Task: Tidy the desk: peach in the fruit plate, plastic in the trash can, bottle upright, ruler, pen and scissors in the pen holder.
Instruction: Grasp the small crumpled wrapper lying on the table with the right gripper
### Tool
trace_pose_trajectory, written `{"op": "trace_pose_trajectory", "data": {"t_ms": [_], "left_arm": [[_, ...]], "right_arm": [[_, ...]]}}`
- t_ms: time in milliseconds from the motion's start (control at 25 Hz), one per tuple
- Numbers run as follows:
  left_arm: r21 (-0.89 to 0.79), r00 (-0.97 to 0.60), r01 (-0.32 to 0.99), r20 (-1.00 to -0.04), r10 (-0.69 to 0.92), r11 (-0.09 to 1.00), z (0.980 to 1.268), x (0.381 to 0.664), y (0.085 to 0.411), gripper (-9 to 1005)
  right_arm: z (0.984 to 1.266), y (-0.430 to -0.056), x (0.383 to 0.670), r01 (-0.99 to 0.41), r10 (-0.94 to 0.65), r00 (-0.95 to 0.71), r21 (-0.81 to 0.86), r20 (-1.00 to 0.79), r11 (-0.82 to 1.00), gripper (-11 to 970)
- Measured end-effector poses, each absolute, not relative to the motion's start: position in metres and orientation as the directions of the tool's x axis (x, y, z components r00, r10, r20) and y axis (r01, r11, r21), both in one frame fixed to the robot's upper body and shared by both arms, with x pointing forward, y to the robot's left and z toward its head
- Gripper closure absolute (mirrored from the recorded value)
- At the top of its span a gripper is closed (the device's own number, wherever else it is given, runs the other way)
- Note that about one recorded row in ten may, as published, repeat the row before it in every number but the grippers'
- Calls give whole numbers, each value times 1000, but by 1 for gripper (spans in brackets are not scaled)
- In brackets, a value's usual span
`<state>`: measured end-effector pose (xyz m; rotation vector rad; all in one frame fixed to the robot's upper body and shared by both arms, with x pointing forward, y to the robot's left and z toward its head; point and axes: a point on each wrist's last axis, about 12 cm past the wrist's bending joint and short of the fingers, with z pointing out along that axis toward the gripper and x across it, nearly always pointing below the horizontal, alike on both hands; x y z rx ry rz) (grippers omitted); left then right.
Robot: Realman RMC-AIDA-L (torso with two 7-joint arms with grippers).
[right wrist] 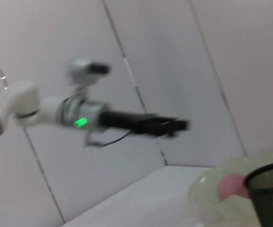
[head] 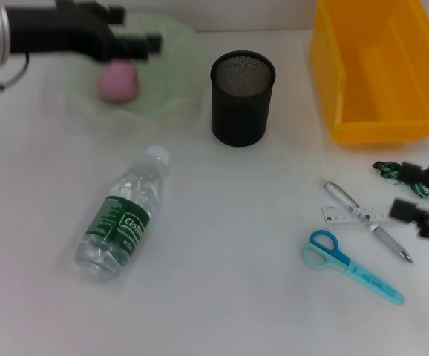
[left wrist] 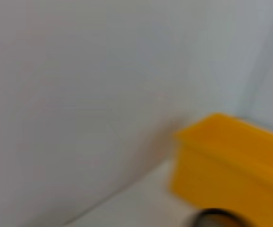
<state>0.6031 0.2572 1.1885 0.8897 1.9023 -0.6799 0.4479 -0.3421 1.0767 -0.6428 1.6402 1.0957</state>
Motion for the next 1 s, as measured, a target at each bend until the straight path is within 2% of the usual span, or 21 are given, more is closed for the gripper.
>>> {"op": "trace_pose_trajectory", "data": {"t_ms": [40, 200, 280, 400, 520, 560, 720, 800, 920, 960, 1000], "left_arm": [[-99, -287, 861, -905, 315, 499, 1187, 588, 256, 292], [-107, -222, 940, -912, 344, 323, 1173, 556, 256, 197], [-130, -234, 947, -905, 355, 293, 1163, 550, 256, 150], [-169, -265, 945, -896, 356, 279, 1151, 545, 256, 154], [-197, -290, 940, -891, 348, 278, 1143, 543, 256, 156], [-201, -293, 939, -891, 346, 278, 1142, 543, 256, 156], [-217, -304, 938, -889, 341, 270, 1139, 544, 253, 156], [-225, -310, 937, -888, 340, 267, 1138, 543, 252, 156], [-235, -319, 935, -886, 337, 267, 1136, 543, 252, 156], [-243, -326, 933, -884, 334, 267, 1134, 542, 252, 156], [-247, -330, 931, -883, 333, 267, 1134, 542, 252, 156]], "right_arm": [[1085, -349, 451, -816, 93, -368, 370, -925, 444, 144], [1126, -372, 462, -781, -2, -441, 383, -897, 493, 144], [1154, -380, 467, -749, -90, -478, 352, -874, 561, 144], [1199, -379, 474, -706, -235, -544, 288, -806, 647, 144], [1244, -360, 472, -684, -372, -582, 189, -723, 705, 144], [1260, -347, 471, -669, -435, -588, 107, -682, 735, 144], [1267, -327, 480, -649, -527, -615, -5, -587, 761, 144], [1261, -322, 490, -636, -550, -642, -29, -534, 771, 144], [1236, -321, 512, -623, -550, -682, -13, -482, 782, 144], [1219, -321, 524, -621, -551, -693, -4, -464, 784, 144], [1219, -321, 524, -621, -551, -693, -4, -464, 784, 144]]}}
